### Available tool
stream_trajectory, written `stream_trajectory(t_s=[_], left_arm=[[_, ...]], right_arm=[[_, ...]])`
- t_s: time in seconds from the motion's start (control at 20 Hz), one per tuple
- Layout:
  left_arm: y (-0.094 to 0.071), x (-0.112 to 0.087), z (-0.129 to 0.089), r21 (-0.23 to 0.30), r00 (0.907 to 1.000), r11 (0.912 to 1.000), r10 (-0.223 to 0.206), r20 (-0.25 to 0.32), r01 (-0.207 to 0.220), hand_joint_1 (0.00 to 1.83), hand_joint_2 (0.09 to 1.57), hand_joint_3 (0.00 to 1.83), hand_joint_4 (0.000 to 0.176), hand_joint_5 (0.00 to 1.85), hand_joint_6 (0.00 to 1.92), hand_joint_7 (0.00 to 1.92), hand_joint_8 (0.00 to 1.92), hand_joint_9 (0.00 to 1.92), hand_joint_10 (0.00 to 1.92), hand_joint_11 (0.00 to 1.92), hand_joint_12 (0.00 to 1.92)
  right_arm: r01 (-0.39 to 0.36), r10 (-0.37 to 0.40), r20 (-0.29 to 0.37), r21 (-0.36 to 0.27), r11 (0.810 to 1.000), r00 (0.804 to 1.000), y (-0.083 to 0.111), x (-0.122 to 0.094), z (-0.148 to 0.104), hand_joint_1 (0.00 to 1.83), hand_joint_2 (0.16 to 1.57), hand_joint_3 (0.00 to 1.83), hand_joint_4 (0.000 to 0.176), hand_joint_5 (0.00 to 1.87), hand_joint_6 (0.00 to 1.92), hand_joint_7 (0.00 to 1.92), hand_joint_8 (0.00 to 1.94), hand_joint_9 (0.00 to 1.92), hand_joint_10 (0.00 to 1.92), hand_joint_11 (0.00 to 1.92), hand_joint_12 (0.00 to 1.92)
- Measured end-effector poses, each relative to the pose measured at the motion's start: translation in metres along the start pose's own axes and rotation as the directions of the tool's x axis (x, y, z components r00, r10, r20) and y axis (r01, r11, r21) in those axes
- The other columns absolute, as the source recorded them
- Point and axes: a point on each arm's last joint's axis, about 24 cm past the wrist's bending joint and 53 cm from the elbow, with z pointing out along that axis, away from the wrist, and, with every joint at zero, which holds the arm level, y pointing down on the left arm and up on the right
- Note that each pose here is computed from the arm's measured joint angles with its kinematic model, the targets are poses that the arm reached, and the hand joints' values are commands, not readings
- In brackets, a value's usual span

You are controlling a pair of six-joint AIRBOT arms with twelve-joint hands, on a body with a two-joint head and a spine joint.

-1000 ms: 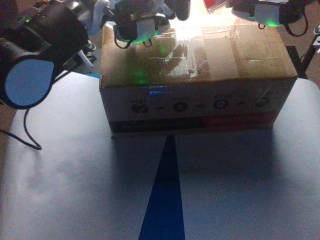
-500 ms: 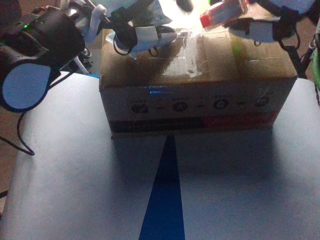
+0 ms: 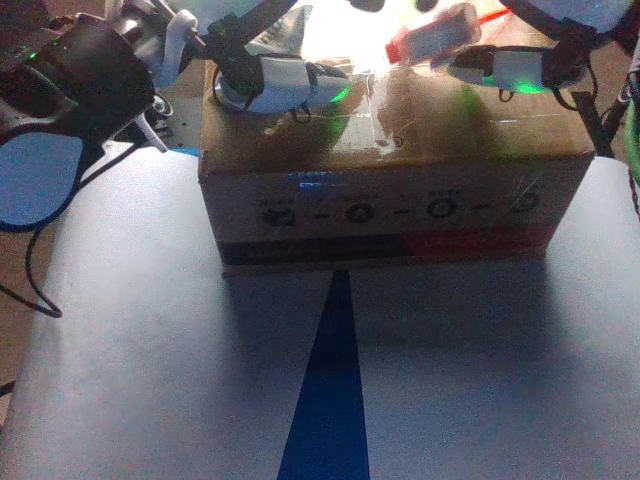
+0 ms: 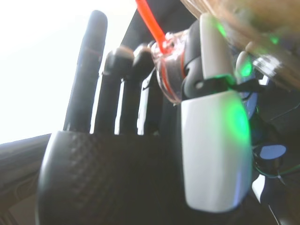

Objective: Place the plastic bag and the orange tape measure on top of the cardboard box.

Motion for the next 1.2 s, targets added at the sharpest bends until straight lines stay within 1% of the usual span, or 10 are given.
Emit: stream_trajectory(t_s=[0.1, 0.2, 0.55, 0.75, 0.8, 0.9, 0.95, 1.05, 1.1, 1.2], left_arm=[[0.0, -0.006, -0.004, 0.001, 0.9999, 1.0, 0.002, 0.013, -0.002, 1.13, 1.02, 0.0, 0.0, 0.65, 0.0, 0.53, 0.01, 0.13, 0.92, 0.0, 1.7], [0.0, -0.011, -0.006, 0.005, 0.9996, 1.0, 0.003, 0.028, -0.003, 1.11, 1.03, 0.0, 0.0, 0.65, 0.0, 0.53, 0.01, 0.1, 0.96, 0.0, 1.73], [-0.005, -0.016, -0.01, 0.017, 0.999, 0.9999, -0.005, 0.044, 0.004, 1.13, 1.0, 0.0, 0.0, 0.64, 0.01, 0.55, 0.01, 0.13, 0.83, 0.0, 1.59], [-0.007, -0.027, -0.016, 0.026, 0.9971, 0.9997, -0.004, 0.076, 0.002, 1.17, 1.04, 0.0, 0.0, 0.61, 0.0, 0.54, 0.0, 0.18, 0.76, 0.0, 1.55], [-0.008, -0.031, -0.017, 0.028, 0.9962, 0.9996, -0.004, 0.087, 0.002, 1.15, 1.03, 0.0, 0.0, 0.62, 0.0, 0.55, 0.01, 0.21, 0.73, 0.0, 1.59], [-0.01, -0.033, -0.018, 0.035, 0.9953, 0.9994, -0.005, 0.097, 0.002, 1.19, 1.03, 0.0, 0.0, 0.61, 0.0, 0.59, 0.03, 0.14, 1.03, 0.0, 1.72], [-0.01, -0.034, -0.019, 0.035, 0.9953, 0.9994, -0.005, 0.097, 0.002, 1.19, 1.03, 0.0, 0.0, 0.61, 0.0, 0.59, 0.03, 0.14, 1.03, 0.0, 1.72], [-0.01, -0.035, -0.021, 0.036, 0.9951, 0.9993, -0.002, 0.098, -0.002, 1.1, 1.03, 0.0, 0.0, 0.58, 0.0, 0.58, 0.02, 0.16, 0.96, 0.0, 1.7], [-0.01, -0.037, -0.023, 0.035, 0.9945, 0.9994, -0.003, 0.105, -0.001, 1.05, 1.05, 0.0, 0.0, 0.5, 0.0, 0.44, 0.0, 0.15, 0.65, 0.0, 1.5], [-0.013, -0.047, -0.034, 0.044, 0.9914, 0.999, -0.001, 0.131, -0.005, 1.0, 1.01, 0.0, 0.0, 0.57, 0.03, 0.54, 0.03, 0.27, 0.74, 0.06, 1.59]], right_arm=[[-0.001, 0.001, 0.006, -0.004, 1.0, 1.0, 0.002, -0.001, 0.0, 0.84, 0.88, 0.0, 0.0, 0.57, 0.2, 0.37, 0.83, 0.26, 1.15, 0.09, 1.65], [-0.002, 0.002, 0.004, -0.004, 1.0, 1.0, 0.002, 0.0, 0.0, 0.8, 0.87, 0.0, 0.0, 0.55, 0.18, 0.31, 0.96, 0.23, 1.23, 0.07, 1.68], [-0.003, 0.003, 0.005, -0.008, 1.0, 1.0, 0.004, -0.001, -0.002, 0.94, 0.92, 0.0, 0.0, 0.51, 0.31, 0.32, 0.88, 0.25, 1.22, 0.12, 1.65], [0.003, -0.003, 0.01, -0.002, 1.0, 1.0, 0.001, -0.006, -0.004, 1.04, 0.9, 0.0, 0.0, 0.43, 0.31, 0.22, 1.03, 0.21, 1.32, 0.12, 1.72], [0.003, -0.003, 0.014, -0.005, 1.0, 1.0, 0.002, -0.008, -0.006, 1.07, 0.89, 0.0, 0.0, 0.37, 0.35, 0.16, 0.97, 0.14, 1.27, 0.05, 1.74], [0.009, -0.009, 0.017, -0.007, 1.0, 1.0, 0.004, -0.013, -0.011, 1.06, 0.89, 0.0, 0.0, 0.33, 0.33, 0.1, 0.97, 0.0, 1.38, 0.0, 1.85], [0.011, -0.011, 0.02, -0.006, 1.0, 1.0, 0.003, -0.015, -0.012, 1.06, 0.89, 0.0, 0.0, 0.33, 0.33, 0.1, 0.97, 0.0, 1.38, 0.0, 1.85], [0.033, -0.033, 0.034, 0.019, 0.999, 0.999, -0.009, -0.028, -0.02, 1.02, 0.9, 0.0, 0.0, 0.36, 0.2, 0.17, 0.78, 0.05, 1.21, 0.0, 1.72], [0.043, -0.044, 0.044, 0.03, 0.999, 0.998, -0.013, -0.037, -0.026, 0.97, 0.88, 0.0, 0.0, 0.38, 0.17, 0.23, 0.62, 0.09, 1.12, 0.0, 1.73], [0.048, -0.05, 0.073, 0.025, 0.999, 0.996, -0.009, -0.051, -0.035, 0.96, 0.86, 0.0, 0.0, 0.4, 0.16, 0.31, 0.5, 0.12, 1.04, 0.0, 1.68]])
